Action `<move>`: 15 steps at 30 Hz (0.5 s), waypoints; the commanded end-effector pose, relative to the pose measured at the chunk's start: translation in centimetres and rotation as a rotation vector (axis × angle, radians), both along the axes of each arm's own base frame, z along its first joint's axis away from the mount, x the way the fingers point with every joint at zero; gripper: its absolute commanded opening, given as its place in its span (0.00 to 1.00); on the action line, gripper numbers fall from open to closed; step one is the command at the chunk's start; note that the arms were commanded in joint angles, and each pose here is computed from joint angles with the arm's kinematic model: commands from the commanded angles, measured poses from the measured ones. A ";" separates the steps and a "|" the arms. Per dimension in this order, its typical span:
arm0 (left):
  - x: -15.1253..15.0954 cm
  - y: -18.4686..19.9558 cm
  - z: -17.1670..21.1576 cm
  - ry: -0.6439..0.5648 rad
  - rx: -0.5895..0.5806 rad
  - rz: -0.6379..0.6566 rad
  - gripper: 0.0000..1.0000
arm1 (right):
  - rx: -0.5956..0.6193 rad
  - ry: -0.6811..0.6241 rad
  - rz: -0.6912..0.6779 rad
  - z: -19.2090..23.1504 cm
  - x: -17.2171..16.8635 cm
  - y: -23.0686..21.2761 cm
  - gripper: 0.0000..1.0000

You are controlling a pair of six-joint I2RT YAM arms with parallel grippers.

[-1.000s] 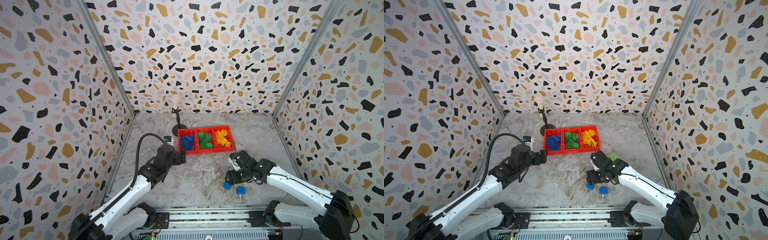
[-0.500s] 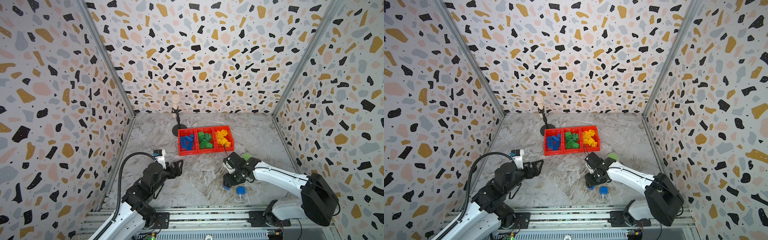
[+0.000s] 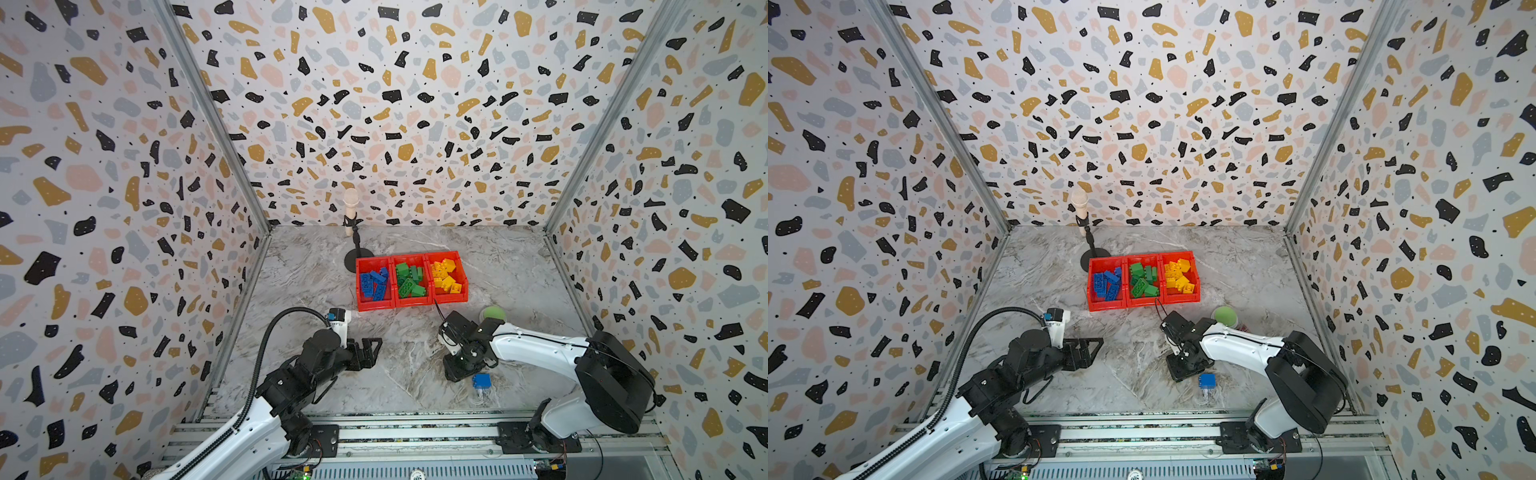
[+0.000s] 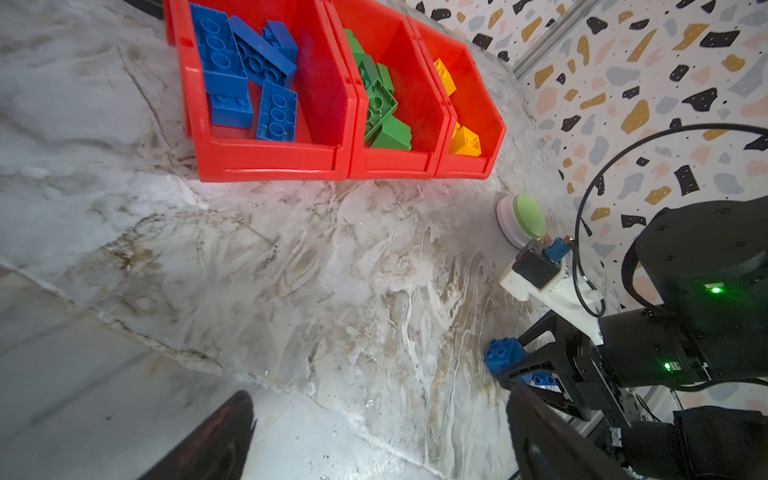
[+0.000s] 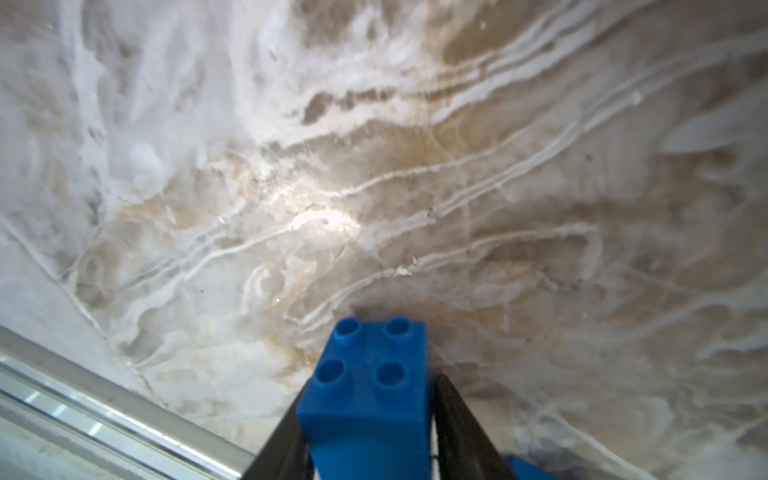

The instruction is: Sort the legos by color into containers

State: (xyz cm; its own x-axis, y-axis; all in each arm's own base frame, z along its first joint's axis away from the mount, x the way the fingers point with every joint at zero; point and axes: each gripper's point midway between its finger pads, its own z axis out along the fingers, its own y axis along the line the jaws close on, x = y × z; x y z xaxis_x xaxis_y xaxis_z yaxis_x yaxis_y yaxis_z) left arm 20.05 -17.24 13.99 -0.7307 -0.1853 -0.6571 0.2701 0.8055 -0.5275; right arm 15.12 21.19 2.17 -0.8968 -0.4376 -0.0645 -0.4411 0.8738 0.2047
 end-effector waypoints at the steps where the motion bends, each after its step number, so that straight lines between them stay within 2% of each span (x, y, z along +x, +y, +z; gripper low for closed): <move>1: 0.3 -0.9 1.1 -0.047 -0.022 -0.028 0.96 | -0.029 -0.020 -0.019 0.5 0.6 0.2 0.35; 7: 0.9 -0.9 2.5 -0.084 -0.018 -0.012 0.97 | 0.027 -0.081 -0.020 4.0 3.5 3.0 0.30; 15: 2.3 0.0 5.8 -0.170 -0.013 0.059 1.00 | 0.232 -0.200 0.058 10.8 12.5 13.1 0.30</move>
State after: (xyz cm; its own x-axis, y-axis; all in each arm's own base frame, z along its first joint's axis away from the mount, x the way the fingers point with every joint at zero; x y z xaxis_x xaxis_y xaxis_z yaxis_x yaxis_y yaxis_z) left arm 21.61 -17.30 17.41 -0.6569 -0.2138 -0.7230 0.2866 0.8161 -0.5018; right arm 25.56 32.18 11.39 -0.8576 -0.4152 -0.3034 -0.4972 0.8202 0.2830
